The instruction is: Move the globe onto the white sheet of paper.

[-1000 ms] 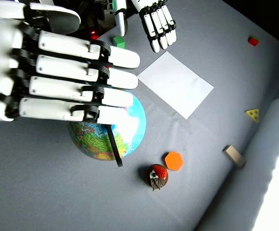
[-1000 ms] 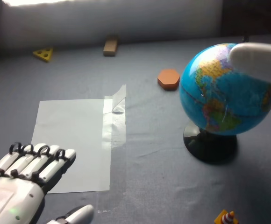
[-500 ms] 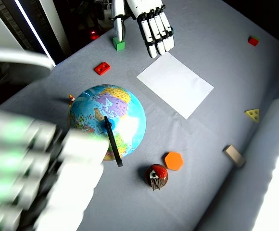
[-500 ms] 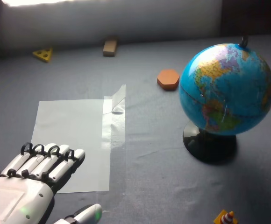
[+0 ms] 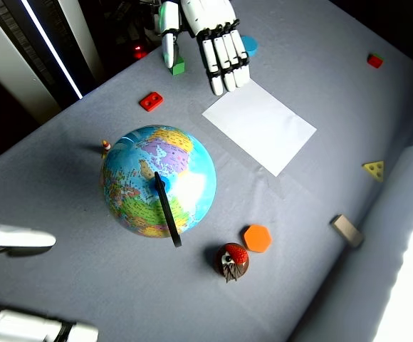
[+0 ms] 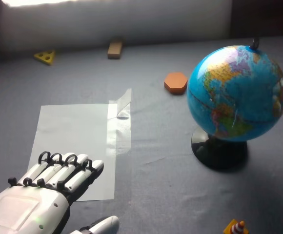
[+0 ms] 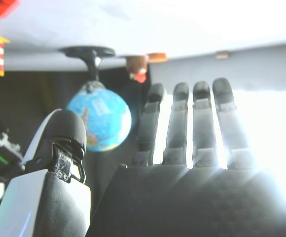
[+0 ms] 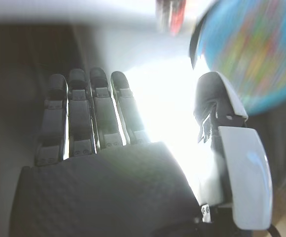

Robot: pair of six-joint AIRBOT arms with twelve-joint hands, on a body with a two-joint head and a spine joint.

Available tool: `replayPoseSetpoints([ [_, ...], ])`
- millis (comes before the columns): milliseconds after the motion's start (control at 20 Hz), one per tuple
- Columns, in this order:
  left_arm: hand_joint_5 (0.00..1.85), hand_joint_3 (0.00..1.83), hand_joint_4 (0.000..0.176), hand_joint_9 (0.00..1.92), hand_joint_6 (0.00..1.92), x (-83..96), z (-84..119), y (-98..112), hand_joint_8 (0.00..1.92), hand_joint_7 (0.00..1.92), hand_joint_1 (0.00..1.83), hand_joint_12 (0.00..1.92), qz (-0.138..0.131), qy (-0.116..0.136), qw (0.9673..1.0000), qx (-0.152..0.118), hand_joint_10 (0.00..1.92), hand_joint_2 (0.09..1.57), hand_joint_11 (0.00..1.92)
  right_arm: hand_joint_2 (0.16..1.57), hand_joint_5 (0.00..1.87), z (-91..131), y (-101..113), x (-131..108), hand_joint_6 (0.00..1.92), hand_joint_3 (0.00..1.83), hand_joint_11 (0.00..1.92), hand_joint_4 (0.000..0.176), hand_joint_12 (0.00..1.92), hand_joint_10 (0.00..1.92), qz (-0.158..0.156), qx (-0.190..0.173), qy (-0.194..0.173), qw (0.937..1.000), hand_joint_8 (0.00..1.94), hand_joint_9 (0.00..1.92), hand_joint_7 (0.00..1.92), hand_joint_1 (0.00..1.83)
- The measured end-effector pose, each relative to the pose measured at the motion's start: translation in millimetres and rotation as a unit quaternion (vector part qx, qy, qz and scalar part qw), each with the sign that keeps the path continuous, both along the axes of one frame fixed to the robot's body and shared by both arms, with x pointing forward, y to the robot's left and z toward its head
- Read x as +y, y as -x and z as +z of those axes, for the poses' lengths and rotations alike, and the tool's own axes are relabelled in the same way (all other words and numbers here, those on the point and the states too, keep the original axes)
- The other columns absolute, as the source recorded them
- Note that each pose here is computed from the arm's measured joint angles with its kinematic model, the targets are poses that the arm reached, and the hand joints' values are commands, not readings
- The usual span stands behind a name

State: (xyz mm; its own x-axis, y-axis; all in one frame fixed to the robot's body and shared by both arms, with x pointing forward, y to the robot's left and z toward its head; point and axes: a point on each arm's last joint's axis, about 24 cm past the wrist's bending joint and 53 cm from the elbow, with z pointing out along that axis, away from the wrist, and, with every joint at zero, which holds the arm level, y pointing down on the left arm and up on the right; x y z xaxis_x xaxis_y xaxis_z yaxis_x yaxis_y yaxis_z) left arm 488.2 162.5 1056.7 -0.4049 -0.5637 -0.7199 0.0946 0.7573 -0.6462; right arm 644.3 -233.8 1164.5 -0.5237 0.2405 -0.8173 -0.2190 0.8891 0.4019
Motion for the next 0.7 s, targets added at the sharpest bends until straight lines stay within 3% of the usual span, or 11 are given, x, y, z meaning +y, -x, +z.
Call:
replayPoseSetpoints([
  [200,0.16,0.00,0.045,0.07,0.01,-1.4,-1.2,2.4,0.00,0.11,0.00,0.28,-0.011,0.004,0.9999,0.000,0.00,1.24,0.00,1.19,0.11,-26.5,2.0,3.3,0.00,0.00,0.00,0.000,0.31,0.00,0.028,0.035,0.057,0.9974,0.00,0.16,0.15,0.08],
  [250,0.16,0.00,0.045,0.07,0.01,-1.4,-1.1,2.2,0.00,0.11,0.00,0.28,-0.014,0.003,0.9999,-0.003,0.00,1.24,0.00,1.19,0.11,-34.9,8.3,4.6,0.00,0.00,0.00,0.000,0.31,0.00,0.057,0.039,0.094,0.9932,0.00,0.16,0.15,0.08],
  [400,0.16,0.00,0.045,0.07,0.01,-2.9,-0.2,3.6,0.00,0.11,0.00,0.28,-0.023,0.001,0.9997,-0.007,0.00,1.24,0.00,1.19,0.11,-40.3,35.6,33.9,0.00,0.00,0.00,0.000,0.32,0.00,0.144,0.077,0.053,0.9852,0.00,0.16,0.15,0.08],
  [450,0.16,0.00,0.045,0.07,0.01,-6.4,-1.9,7.2,0.00,0.11,0.00,0.28,-0.033,0.003,0.9995,-0.003,0.00,1.24,0.00,1.19,0.11,-37.8,46.8,50.5,0.00,0.00,0.00,0.000,0.32,0.00,0.180,0.080,0.035,0.9797,0.00,0.16,0.15,0.08],
  [550,0.16,0.00,0.045,0.07,0.01,-6.5,-2.5,8.0,0.00,0.11,0.00,0.28,-0.034,0.002,0.9994,-0.003,0.00,1.24,0.00,1.19,0.11,-36.9,49.4,60.0,0.00,0.00,0.00,0.000,0.32,0.00,0.216,0.063,0.048,0.9732,0.00,0.16,0.15,0.08],
  [700,0.16,0.00,0.045,0.07,0.01,-6.3,-4.6,8.1,0.00,0.11,0.00,0.28,-0.031,0.007,0.9995,0.001,0.00,1.24,0.00,1.19,0.11,-34.5,29.8,55.6,0.00,0.00,0.00,0.000,0.33,0.00,0.239,0.028,0.070,0.9680,0.00,0.16,0.15,0.08],
])
